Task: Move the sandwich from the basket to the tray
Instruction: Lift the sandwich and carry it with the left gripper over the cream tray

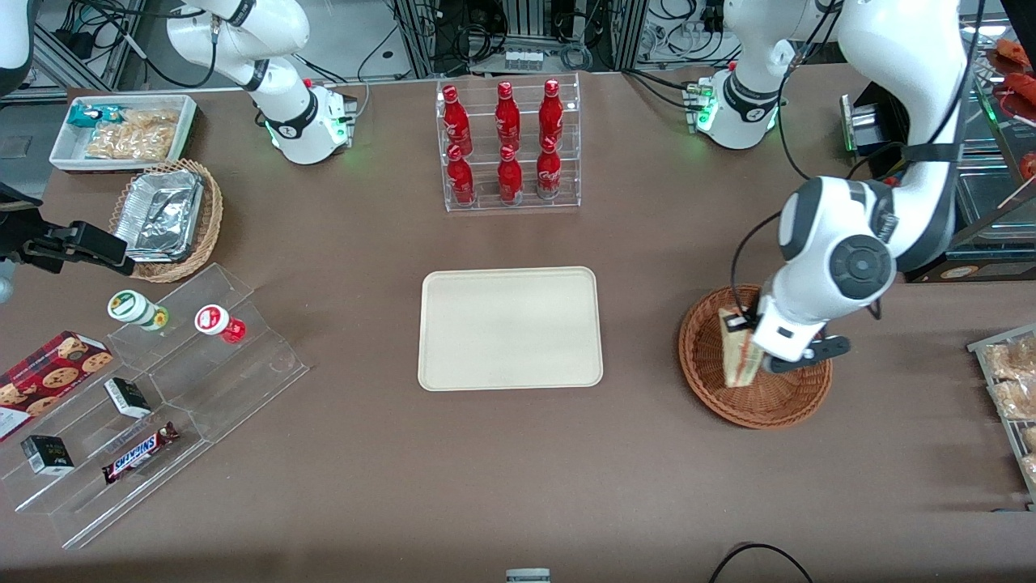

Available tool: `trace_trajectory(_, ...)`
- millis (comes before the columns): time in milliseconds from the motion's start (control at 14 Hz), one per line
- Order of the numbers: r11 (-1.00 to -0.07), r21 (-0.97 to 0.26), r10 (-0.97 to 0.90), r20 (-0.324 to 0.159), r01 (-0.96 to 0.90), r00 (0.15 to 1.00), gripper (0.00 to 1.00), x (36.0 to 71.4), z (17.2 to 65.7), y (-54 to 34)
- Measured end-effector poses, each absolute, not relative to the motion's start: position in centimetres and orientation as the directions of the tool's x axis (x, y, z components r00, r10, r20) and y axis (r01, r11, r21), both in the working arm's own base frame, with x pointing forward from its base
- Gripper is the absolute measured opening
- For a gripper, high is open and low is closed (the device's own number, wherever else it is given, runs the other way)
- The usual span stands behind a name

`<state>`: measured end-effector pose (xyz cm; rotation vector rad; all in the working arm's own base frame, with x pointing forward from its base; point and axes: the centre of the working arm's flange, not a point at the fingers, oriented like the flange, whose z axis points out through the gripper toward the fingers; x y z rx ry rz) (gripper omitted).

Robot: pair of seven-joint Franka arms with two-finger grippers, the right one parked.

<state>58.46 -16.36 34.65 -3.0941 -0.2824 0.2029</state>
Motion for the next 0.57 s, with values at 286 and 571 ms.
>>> trace_trajectory(286, -0.994, -0.02, 0.113, -0.119, 0.112, 0.986, 0.11, 57.2, 34.5, -25.9)
trace_trajectory(571, -0.992, 0.005, 0.128, -0.119, 0.129, 0.985, 0.11, 55.3, 33.8, -35.4)
